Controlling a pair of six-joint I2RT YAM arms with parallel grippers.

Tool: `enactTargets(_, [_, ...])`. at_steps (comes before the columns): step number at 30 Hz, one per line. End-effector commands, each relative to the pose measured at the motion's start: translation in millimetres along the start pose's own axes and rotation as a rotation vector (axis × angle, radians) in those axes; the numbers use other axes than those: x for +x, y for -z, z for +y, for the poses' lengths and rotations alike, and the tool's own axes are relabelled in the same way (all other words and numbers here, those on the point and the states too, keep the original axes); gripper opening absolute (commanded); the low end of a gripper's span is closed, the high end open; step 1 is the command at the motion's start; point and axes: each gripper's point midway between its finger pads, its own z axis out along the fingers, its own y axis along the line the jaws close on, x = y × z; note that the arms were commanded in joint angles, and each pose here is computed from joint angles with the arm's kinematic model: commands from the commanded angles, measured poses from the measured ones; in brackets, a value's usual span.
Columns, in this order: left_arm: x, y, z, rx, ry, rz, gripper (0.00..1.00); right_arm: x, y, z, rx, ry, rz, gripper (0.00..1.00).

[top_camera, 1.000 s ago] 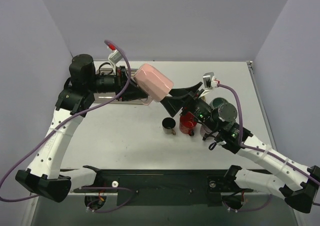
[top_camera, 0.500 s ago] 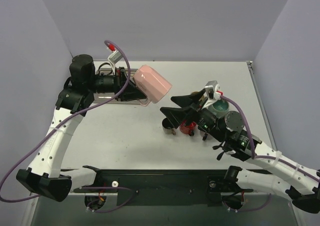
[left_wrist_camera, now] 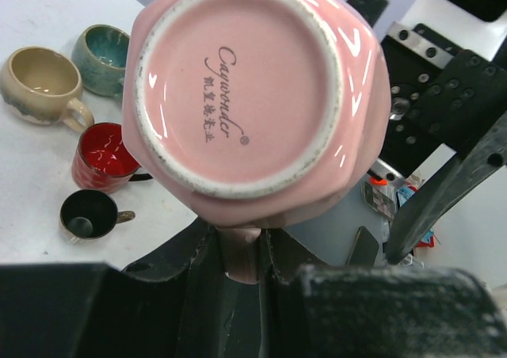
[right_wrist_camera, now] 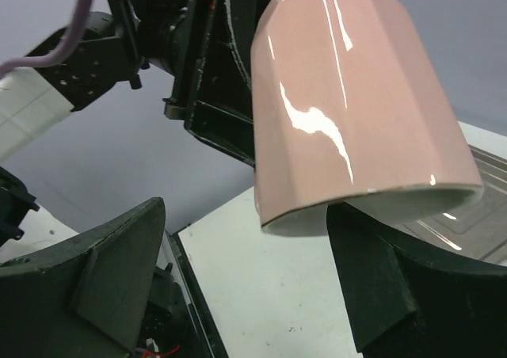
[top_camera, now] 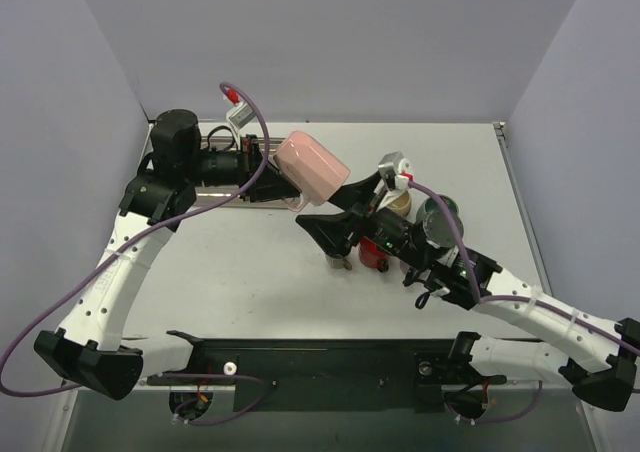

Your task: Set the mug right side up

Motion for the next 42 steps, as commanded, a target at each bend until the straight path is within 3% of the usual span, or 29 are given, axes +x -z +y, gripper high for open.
enactTargets(1, [-12, 4, -30, 0.081, -0.129, -0.033, 0.00, -44, -16, 15, -0.032, -0.002, -0.128, 0.76])
enactTargets(4, [-3, 3, -27, 0.081, -0.135, -0.017, 0.00, -53, -18, 15, -0.032, 0.014, -0.173, 0.70])
enactTargets(6, [7, -2, -16, 0.071, -0.117, 0.008, 0.00, -60, -17, 10, -0.004, 0.037, -0.198, 0.56])
enactTargets(8, [19, -5, -4, 0.062, -0.094, 0.032, 0.00, -66, -17, 1, 0.043, 0.058, -0.201, 0.34])
enactTargets(10, [31, -6, 7, 0.043, -0.095, 0.059, 0.00, -66, -19, -16, 0.122, 0.072, -0.175, 0.05])
enactTargets(11, [37, -7, 14, 0.029, -0.095, 0.070, 0.00, -65, -20, -25, 0.167, 0.075, -0.164, 0.00])
enactTargets(12, [40, -7, 18, 0.017, -0.097, 0.078, 0.04, -65, -20, -38, 0.219, 0.084, -0.137, 0.00])
enactTargets(13, [43, -6, 27, -0.015, -0.117, 0.087, 0.16, -60, -23, -49, 0.258, 0.091, -0.116, 0.00])
enactTargets(14, [44, -5, 32, -0.037, -0.120, 0.094, 0.53, -61, -21, -64, 0.308, 0.099, -0.087, 0.00])
enactTargets(16, [42, 1, 54, -0.170, -0.149, 0.090, 0.84, -43, -29, -99, 0.407, 0.103, 0.014, 0.00])
enactTargets(17, [38, 9, 76, -0.290, -0.169, 0.080, 0.84, -42, -28, -116, 0.461, 0.109, 0.043, 0.00])
enactTargets(20, [21, 50, 141, -0.703, -0.214, 0.037, 0.85, -5, -37, -165, 0.603, 0.157, 0.289, 0.00])
enactTargets(21, [17, 66, 158, -0.785, -0.227, 0.022, 0.86, -8, -37, -170, 0.615, 0.154, 0.348, 0.00])
enactTargets(22, [15, 78, 168, -0.848, -0.263, 0.020, 0.86, 27, -45, -191, 0.641, 0.147, 0.463, 0.00])
enactTargets(25, [20, 109, 200, -0.970, -0.286, 0.008, 0.87, 65, -60, -216, 0.632, 0.101, 0.660, 0.00])
enactTargets(26, [29, 114, 211, -0.993, -0.270, 0.022, 0.87, 91, -63, -233, 0.658, 0.094, 0.727, 0.00])
enactTargets(32, [76, 126, 247, -1.008, -0.177, 0.118, 0.89, 155, -55, -296, 0.816, 0.089, 0.911, 0.00])
enactTargets(38, [98, 126, 259, -0.998, -0.165, 0.125, 0.91, 210, -44, -321, 0.811, 0.039, 1.035, 0.00])
enactTargets(42, [105, 127, 265, -1.008, -0.153, 0.116, 0.92, 223, -33, -333, 0.851, 0.001, 1.060, 0.00])
